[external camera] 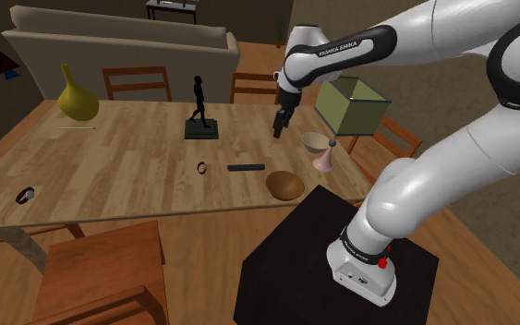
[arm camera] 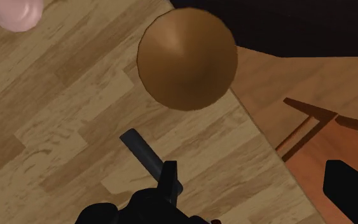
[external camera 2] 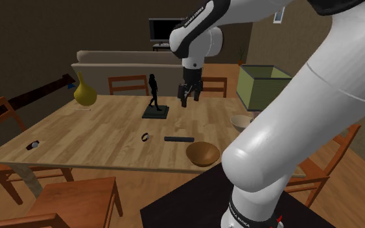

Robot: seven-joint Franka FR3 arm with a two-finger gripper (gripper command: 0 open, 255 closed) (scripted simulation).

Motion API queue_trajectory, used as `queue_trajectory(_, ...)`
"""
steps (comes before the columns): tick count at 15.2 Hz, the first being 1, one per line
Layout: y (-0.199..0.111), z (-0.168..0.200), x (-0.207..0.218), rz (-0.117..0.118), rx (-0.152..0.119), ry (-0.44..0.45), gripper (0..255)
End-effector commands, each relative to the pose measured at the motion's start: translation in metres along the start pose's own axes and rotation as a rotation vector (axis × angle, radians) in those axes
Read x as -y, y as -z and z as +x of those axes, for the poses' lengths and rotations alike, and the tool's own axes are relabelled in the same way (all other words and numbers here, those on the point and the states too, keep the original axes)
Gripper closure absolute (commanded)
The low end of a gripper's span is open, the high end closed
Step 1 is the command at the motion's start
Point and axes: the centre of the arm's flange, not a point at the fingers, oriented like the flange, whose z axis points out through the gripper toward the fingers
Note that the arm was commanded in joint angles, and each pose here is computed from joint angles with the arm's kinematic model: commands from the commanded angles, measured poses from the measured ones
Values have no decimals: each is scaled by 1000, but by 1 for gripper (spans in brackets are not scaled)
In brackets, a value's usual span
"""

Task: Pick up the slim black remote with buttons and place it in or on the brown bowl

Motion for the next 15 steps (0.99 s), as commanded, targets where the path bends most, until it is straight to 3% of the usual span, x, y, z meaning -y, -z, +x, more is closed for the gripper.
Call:
queue_trajectory(1, -22, 8, -14, 2, 4, 42, 0)
queue_trajectory(15, -172, 85, -99, 25, 35, 319, 0)
